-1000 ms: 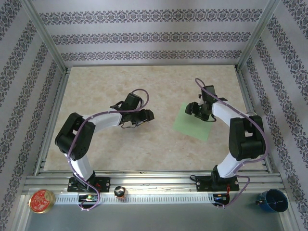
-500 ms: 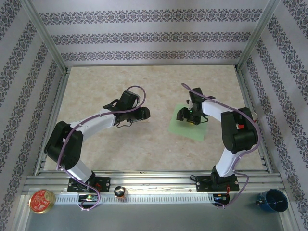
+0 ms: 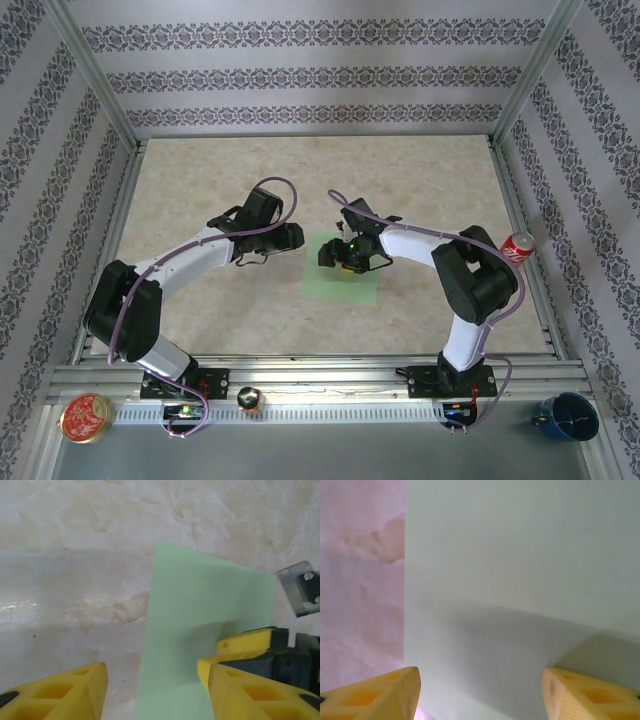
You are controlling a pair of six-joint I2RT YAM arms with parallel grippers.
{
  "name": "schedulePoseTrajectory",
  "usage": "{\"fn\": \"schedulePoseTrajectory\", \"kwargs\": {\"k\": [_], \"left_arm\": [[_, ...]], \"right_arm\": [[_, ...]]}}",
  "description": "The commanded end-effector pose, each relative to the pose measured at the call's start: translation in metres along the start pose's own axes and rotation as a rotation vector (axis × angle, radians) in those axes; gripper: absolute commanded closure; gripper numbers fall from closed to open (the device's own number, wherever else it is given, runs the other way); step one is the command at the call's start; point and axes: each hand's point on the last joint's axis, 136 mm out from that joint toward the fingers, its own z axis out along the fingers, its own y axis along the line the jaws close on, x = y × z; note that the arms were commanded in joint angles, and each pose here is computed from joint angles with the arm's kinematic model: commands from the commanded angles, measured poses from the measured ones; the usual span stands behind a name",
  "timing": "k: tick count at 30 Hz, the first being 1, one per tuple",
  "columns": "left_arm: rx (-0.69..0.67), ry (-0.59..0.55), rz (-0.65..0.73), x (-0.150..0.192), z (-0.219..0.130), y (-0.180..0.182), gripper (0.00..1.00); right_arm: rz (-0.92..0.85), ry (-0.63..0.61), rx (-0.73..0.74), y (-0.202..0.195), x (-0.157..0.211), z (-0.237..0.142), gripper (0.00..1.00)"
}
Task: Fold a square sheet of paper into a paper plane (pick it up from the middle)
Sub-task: Move the square sheet of paper to the center of the table, then first fold the square sheet of paper in half at the center of the table.
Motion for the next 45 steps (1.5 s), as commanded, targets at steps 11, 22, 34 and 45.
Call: {"fn": "schedulePoseTrajectory", "kwargs": {"k": [11,22,34,45], "left_arm": [[-0.199,0.224,0.136,0.02,0.026,-0.03,0.37],[-0.365,0.371,0.221,0.05,0.081,-0.062,0.27],[-0.41,0.451,0.211,0.072,0.102,-0.066,0.27],[-0.438,0.469,0.212,0.079,0.113,-0.065,0.26]], "right_arm": [[0.246,-0.322,-0.054,-0.072,-0.024,-0.121,0.33],[0.289,-0.406,-0.09,-0.092,-0.008,-0.139,0.25],[0.272,-0.396,-0.09,-0.099,-0.008,-0.136,0.19],[0.281,-0.387,-0.092,-0.103,-0.006,-0.13,0.18]]}}
